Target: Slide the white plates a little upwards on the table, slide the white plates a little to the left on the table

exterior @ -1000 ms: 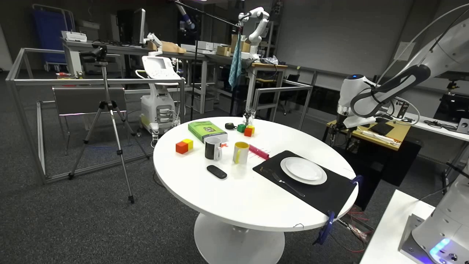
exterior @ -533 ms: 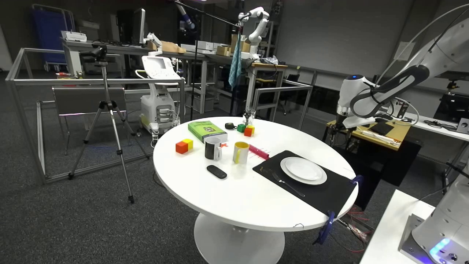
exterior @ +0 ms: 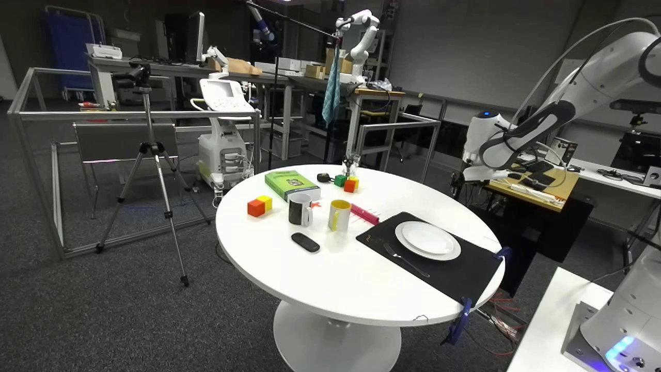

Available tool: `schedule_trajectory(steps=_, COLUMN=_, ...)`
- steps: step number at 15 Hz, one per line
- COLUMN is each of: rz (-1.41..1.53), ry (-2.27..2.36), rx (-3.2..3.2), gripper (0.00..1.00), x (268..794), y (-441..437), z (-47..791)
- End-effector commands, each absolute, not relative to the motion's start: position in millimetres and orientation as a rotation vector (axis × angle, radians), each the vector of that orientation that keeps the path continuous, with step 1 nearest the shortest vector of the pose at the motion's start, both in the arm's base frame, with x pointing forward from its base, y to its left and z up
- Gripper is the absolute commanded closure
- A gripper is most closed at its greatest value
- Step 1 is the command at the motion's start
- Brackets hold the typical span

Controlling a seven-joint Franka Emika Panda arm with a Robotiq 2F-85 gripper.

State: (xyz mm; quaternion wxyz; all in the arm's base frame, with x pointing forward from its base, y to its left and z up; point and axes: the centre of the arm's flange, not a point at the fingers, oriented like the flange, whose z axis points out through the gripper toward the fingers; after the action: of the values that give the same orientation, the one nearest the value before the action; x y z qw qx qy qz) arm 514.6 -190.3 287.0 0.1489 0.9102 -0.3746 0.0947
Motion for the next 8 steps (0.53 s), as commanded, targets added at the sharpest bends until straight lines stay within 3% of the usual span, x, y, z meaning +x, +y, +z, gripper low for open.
schedule_trajectory(steps=1, rz=0.308, ry=-1.158, rx=2.535, gripper=0.0, x=559.0, y=-192.7, z=270.9)
schedule_trajectory(steps=8, rz=0.479, ry=-1.311, rx=2.53, gripper=0.0, x=609.1, y=-164.0, z=252.6)
